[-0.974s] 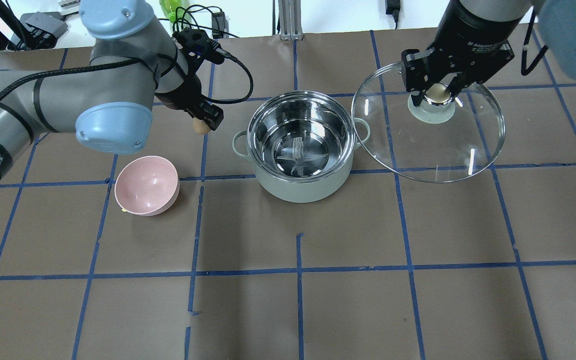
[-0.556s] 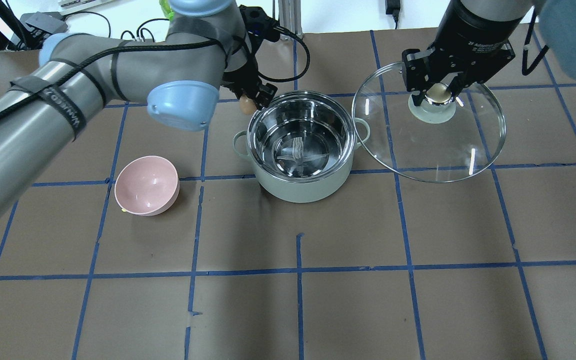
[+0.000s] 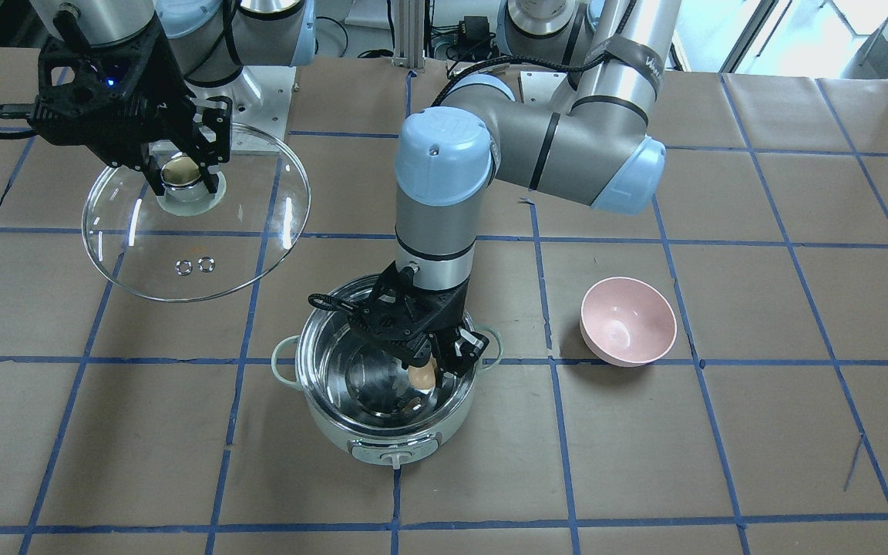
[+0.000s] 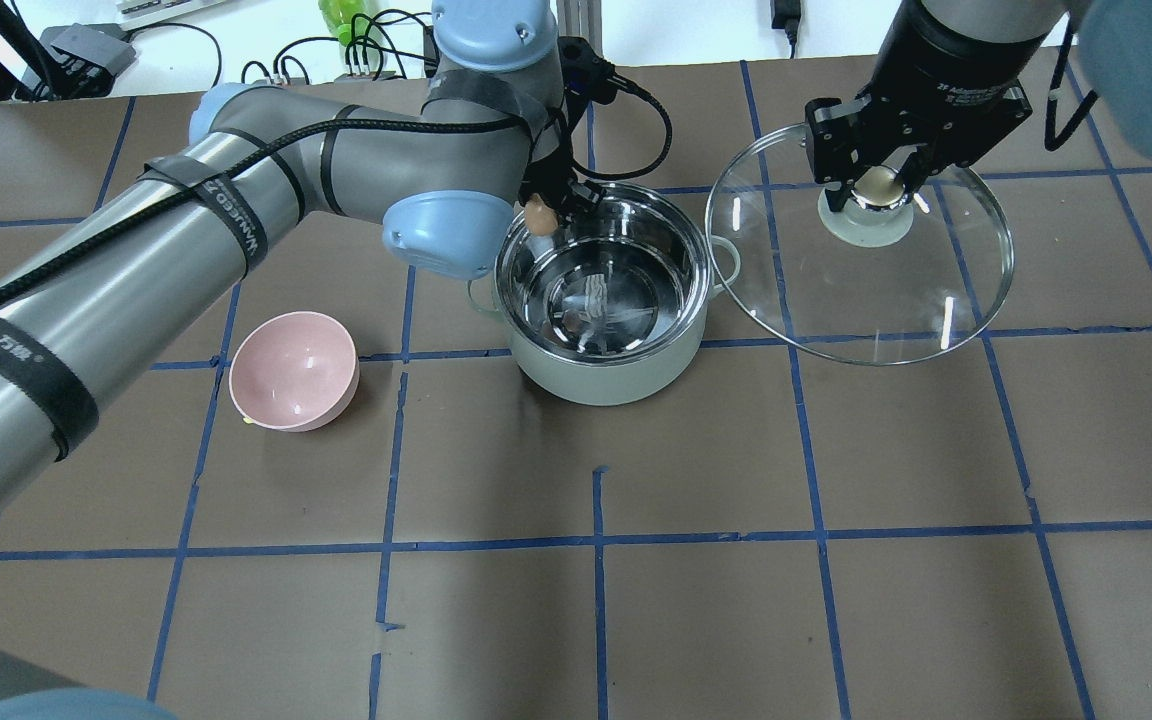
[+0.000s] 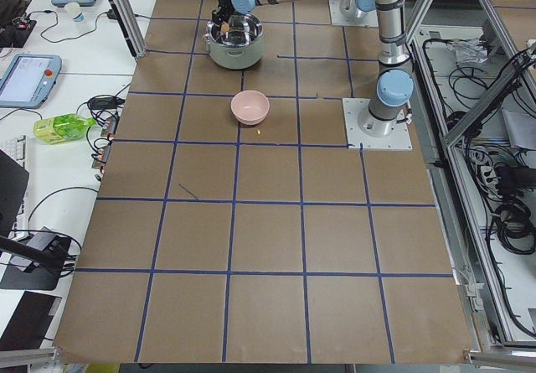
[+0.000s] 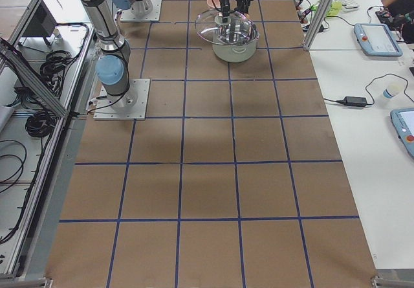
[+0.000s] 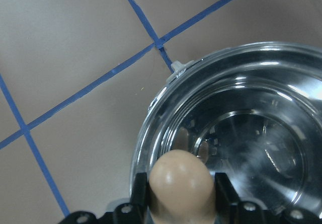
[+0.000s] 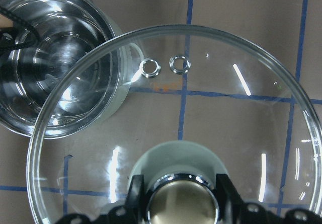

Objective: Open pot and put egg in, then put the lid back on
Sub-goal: 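Carry the egg over the open pot and lower it inside with the left gripper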

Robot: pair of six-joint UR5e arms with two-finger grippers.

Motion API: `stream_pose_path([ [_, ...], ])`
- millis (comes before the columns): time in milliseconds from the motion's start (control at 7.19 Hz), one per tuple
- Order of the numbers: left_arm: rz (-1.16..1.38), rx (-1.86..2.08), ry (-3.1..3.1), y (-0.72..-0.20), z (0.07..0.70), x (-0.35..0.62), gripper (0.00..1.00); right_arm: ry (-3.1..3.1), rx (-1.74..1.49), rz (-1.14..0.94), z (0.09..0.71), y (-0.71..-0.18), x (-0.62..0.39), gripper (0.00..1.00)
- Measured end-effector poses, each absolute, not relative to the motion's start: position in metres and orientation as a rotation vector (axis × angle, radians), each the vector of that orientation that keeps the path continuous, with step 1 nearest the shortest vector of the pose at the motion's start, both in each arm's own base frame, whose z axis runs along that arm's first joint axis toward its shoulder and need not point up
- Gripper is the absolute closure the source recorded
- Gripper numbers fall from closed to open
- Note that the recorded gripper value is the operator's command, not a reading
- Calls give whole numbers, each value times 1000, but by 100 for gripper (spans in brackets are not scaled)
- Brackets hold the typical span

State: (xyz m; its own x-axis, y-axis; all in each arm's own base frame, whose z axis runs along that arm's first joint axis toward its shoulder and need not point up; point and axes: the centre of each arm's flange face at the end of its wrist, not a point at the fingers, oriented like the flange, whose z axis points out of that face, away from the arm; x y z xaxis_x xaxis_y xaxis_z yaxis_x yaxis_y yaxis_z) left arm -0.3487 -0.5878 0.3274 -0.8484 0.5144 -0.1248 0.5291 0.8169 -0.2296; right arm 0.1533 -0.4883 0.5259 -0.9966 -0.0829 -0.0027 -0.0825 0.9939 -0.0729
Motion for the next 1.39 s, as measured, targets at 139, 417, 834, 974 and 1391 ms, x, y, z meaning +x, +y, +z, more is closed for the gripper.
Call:
stream_pose_path([
  [139, -384, 841, 2934, -584, 316, -356, 84, 3131, -130, -114, 526, -488, 153, 100],
  [417, -366, 835, 2908, -573, 292, -356, 84, 3133, -134, -108, 526, -488, 154, 100],
  [834, -361, 824, 2900, -567, 279, -354, 75, 3130, -142, -103, 526, -487, 157, 100],
  [974, -357, 827, 2899, -567, 277, -354, 72, 3129, -143, -102, 526, -486, 157, 100],
  [1391, -328, 844, 2896, -561, 269, -352, 48, 3127, -146, -101, 526, -486, 158, 100],
])
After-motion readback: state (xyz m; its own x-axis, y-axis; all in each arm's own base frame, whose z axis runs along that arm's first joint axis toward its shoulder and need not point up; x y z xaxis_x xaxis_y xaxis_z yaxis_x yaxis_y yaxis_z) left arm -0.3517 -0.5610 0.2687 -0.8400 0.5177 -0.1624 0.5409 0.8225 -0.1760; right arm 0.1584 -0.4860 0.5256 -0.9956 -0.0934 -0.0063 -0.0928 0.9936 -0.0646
